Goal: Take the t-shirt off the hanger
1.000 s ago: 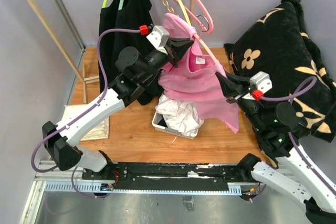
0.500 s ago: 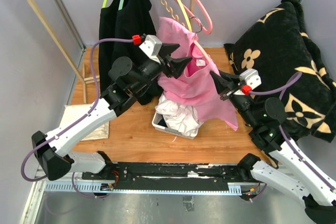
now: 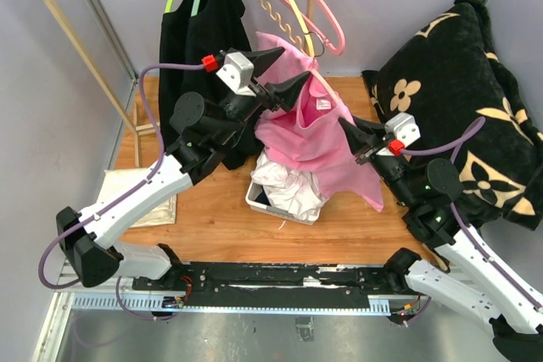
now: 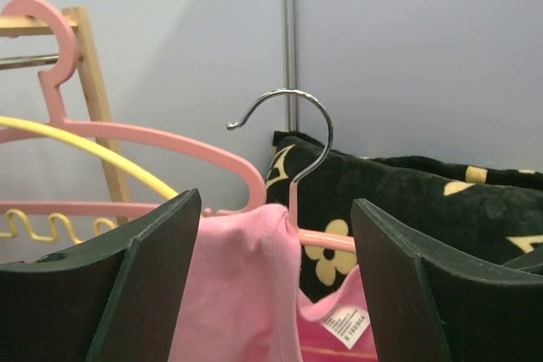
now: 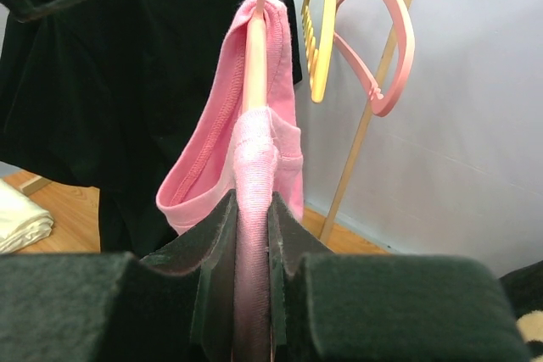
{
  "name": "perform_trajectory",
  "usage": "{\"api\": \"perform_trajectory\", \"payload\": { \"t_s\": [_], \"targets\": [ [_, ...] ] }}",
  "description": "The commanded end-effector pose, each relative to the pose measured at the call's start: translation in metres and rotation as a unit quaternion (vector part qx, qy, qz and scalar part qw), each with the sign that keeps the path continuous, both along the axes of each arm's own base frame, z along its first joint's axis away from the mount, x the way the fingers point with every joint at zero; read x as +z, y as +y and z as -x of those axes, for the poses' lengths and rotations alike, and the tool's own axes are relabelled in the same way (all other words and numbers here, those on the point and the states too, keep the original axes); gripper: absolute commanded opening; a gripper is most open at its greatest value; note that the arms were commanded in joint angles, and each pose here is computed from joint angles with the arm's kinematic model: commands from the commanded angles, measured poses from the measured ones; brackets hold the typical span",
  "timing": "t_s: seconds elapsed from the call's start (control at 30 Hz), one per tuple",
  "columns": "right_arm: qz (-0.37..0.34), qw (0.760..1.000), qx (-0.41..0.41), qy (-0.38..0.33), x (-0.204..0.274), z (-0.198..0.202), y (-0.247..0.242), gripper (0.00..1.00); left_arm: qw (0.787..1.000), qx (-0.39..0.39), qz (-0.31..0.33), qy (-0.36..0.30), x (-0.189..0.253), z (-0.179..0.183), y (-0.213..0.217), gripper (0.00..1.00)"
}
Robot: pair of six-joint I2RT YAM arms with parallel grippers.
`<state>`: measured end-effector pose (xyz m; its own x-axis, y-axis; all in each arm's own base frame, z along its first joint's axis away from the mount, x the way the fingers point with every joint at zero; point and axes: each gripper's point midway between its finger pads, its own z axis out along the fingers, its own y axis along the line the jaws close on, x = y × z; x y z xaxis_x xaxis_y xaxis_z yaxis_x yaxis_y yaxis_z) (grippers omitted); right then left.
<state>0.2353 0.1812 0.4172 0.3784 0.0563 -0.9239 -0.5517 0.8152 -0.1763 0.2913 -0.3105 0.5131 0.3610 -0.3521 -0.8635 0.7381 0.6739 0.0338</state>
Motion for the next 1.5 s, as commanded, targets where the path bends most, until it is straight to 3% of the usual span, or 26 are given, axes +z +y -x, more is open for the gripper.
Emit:
{"api": "perform_trajectory", "payload": {
  "t_s": [0.0,0.27,0.5,0.73,0.87,1.0,1.07,1.1,1.2,1.27,1.33,1.47],
  "targets": [
    [-0.032,0.998,0.024,-0.041,0.027,0.016,0.000,0.01,0.999,-0.012,-0.010,-0.049,0.019,0.002,-0.013,0.75],
    [-0.035,0.998,0.034,-0.041,0.029,0.021,0.001,0.01,0.998,-0.017,-0.044,-0.051,0.009,-0.012,-0.032,0.72],
    [-0.037,0.998,0.035,-0.041,0.029,0.023,-0.001,0.01,0.998,-0.015,-0.059,-0.035,-0.001,-0.020,-0.039,0.53],
    [-0.040,0.997,0.041,-0.043,0.032,0.025,-0.001,0.01,0.997,-0.016,-0.071,-0.019,-0.009,-0.025,-0.044,0.41],
    [-0.038,0.998,0.043,-0.041,0.031,0.025,0.001,0.01,0.997,-0.021,-0.074,-0.016,-0.008,-0.026,-0.048,0.27],
    [-0.036,0.998,0.042,-0.041,0.031,0.025,0.000,0.01,0.997,-0.030,-0.075,-0.010,-0.009,-0.026,-0.051,0.04],
    [-0.035,0.998,0.040,-0.040,0.031,0.025,-0.001,0.01,0.997,-0.033,-0.075,-0.004,-0.011,-0.027,-0.053,0.01],
    [-0.034,0.998,0.038,-0.038,0.031,0.025,-0.002,0.03,0.997,-0.034,-0.074,-0.001,-0.011,-0.027,-0.053,0.01],
    [-0.021,0.999,0.034,-0.026,0.029,0.023,-0.002,0.40,0.998,-0.016,-0.055,0.011,-0.004,-0.032,-0.046,0.00],
    [-0.012,0.999,0.032,-0.019,0.026,0.022,-0.001,0.56,0.999,0.007,-0.039,0.019,0.004,-0.037,-0.038,0.01],
    [-0.005,1.000,0.028,-0.014,0.023,0.021,-0.003,0.65,0.999,0.030,-0.035,0.028,0.009,-0.045,-0.031,0.00],
    [0.000,1.000,0.022,-0.004,0.017,0.023,-0.007,0.69,0.998,0.049,-0.041,0.030,0.021,-0.055,-0.026,0.00]
  ]
}}
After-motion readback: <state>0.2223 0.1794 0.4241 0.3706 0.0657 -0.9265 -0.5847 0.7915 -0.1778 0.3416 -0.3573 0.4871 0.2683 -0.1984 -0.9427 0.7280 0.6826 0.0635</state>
